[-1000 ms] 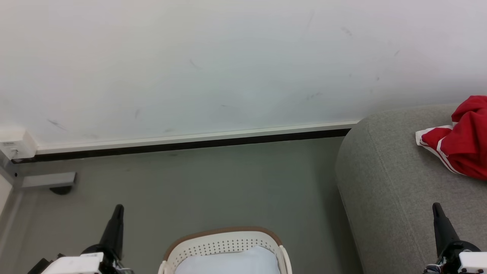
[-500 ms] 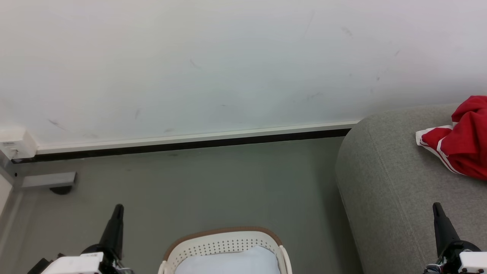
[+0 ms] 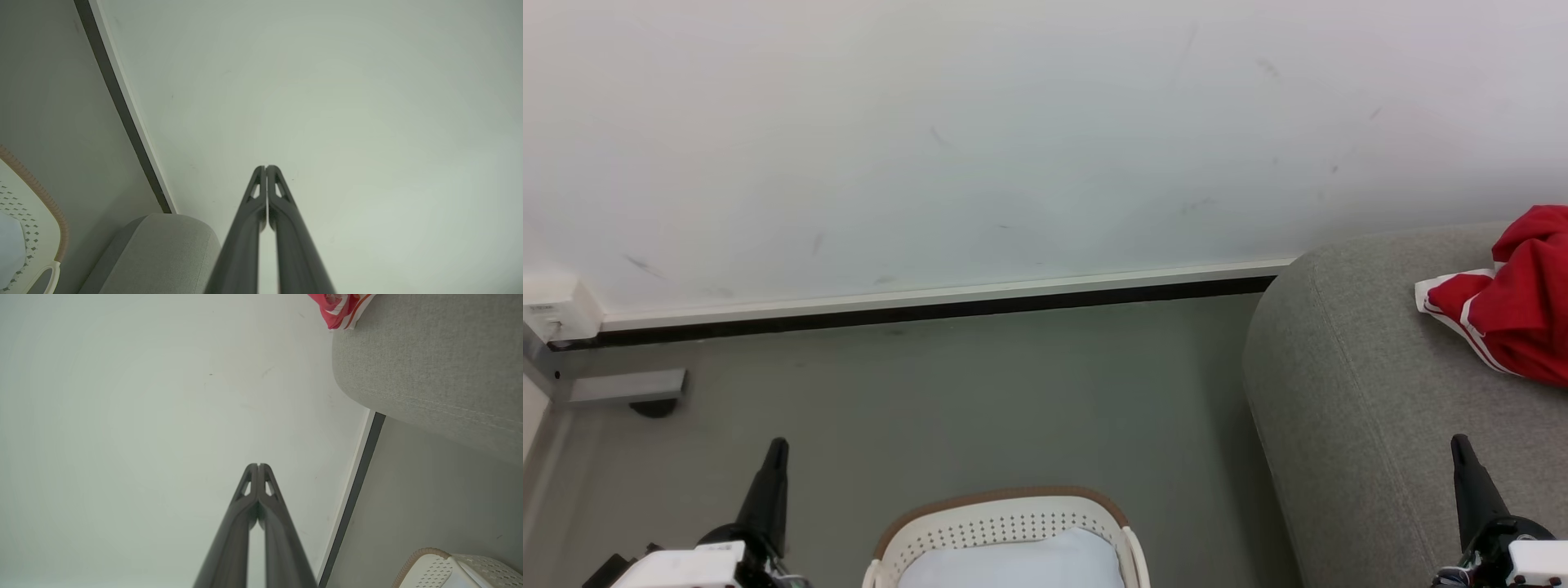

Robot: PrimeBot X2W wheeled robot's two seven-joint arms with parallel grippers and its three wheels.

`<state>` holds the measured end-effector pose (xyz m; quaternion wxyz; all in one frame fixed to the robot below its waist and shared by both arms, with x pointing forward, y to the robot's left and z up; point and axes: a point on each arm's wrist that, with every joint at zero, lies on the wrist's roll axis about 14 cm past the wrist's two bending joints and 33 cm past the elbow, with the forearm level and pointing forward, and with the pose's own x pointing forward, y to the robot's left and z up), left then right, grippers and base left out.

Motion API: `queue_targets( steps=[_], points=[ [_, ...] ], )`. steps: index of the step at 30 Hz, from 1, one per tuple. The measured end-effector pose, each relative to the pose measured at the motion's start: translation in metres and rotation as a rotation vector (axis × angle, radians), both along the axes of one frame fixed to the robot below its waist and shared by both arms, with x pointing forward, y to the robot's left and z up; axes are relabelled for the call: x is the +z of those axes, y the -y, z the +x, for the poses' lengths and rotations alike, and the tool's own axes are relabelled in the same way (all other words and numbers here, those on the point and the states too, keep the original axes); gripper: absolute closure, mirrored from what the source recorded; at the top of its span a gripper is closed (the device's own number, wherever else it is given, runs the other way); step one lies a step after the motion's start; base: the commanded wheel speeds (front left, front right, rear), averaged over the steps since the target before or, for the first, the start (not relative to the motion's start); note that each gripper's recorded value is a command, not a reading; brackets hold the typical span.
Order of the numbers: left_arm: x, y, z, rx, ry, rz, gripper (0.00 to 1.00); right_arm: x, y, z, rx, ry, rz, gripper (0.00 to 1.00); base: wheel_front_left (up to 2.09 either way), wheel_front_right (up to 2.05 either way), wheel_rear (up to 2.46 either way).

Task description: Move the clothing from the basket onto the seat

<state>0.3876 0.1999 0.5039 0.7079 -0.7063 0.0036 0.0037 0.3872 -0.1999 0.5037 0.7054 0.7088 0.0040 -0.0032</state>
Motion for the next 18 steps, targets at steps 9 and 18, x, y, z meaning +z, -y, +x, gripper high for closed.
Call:
queue_targets(
  steps=[9, 18],
  points=[
    [0.0, 0.0, 0.0, 0.0, 0.0, 0.0, 1.0, 0.0, -0.0002, 0.0, 0.001, 0.0, 0.0, 1.0, 0.0, 0.0, 0.0],
    [0.0, 0.0, 0.0, 0.0, 0.0, 0.0, 1.0, 0.0001, -0.0001, 0.0, 0.001, 0.0, 0.001, 1.0, 0.0, 0.0, 0.0]
  ],
)
